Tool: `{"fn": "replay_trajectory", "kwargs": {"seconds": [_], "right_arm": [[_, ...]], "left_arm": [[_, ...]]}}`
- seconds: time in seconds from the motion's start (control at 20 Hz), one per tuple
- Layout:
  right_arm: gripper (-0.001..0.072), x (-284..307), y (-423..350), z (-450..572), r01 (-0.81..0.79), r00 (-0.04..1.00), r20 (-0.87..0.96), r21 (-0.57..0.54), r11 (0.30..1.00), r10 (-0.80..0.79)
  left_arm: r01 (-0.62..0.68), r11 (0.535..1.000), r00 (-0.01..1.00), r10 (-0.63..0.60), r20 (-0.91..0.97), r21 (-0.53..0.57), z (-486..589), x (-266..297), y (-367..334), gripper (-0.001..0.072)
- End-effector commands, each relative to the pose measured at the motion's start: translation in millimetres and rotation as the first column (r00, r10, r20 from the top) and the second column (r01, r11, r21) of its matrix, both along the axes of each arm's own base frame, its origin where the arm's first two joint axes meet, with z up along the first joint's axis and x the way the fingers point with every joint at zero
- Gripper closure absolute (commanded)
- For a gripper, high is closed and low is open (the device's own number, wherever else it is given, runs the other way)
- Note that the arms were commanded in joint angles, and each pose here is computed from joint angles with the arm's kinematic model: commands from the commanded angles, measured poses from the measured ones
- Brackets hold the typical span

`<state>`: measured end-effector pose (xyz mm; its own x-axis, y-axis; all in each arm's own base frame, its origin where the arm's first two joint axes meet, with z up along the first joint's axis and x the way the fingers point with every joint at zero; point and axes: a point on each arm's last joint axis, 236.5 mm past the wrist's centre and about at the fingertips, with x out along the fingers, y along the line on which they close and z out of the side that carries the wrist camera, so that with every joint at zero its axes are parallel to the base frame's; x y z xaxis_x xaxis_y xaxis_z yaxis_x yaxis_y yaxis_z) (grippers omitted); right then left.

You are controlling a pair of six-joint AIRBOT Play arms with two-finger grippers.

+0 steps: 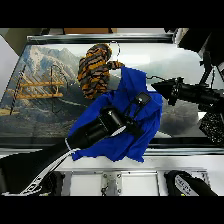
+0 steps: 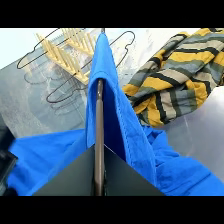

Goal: Fold the clothes and pants, and hang the long-sleeved shirts on hangers.

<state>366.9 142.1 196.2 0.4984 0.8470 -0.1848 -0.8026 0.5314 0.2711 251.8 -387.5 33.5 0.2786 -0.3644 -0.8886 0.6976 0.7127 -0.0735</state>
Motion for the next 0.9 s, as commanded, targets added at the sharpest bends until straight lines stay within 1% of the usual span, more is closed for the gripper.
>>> {"fn": "replay_trajectory", "kwargs": {"seconds": [0.0,0.1,0.15,0.25,0.4,0.5,0.65,0.85], "right_arm": [[0.0710,-2,1,2,-0.007,1.000,0.003,0.001,1.000,0.007],[0.0710,-5,2,7,-0.002,1.000,-0.007,0.012,1.000,0.002],[0.0710,-8,3,11,0.001,1.000,-0.010,0.017,1.000,-0.001],[0.0710,-15,4,17,0.007,1.000,-0.017,0.016,1.000,-0.006],[0.0710,-28,2,12,0.019,0.999,-0.040,-0.063,0.998,-0.021],[0.0711,-39,4,16,0.008,0.999,-0.039,-0.078,0.997,-0.011],[0.0711,-52,16,25,-0.023,1.000,-0.008,-0.083,0.996,0.022],[0.0711,-65,40,26,-0.094,0.996,-0.005,-0.081,0.992,0.094]], "left_arm": [[-0.024,0.990,1.000,0.027,-0.015,0.141,-19,6,34,0.0695],[-0.085,0.972,0.996,0.088,-0.005,0.217,-9,20,73,0.0695],[-0.123,0.965,0.992,0.123,0.013,0.230,2,29,91,0.0695],[-0.197,0.960,0.980,0.193,0.040,0.199,28,45,121,0.0695],[-0.304,0.942,0.952,0.296,0.079,0.139,57,63,164,0.0695],[-0.352,0.927,0.936,0.345,0.075,0.130,52,59,191,0.0695],[-0.391,0.913,0.920,0.383,0.087,0.115,35,50,221,0.0695],[-0.447,0.894,0.881,0.443,0.165,-0.015,46,64,241,0.0695]]}}
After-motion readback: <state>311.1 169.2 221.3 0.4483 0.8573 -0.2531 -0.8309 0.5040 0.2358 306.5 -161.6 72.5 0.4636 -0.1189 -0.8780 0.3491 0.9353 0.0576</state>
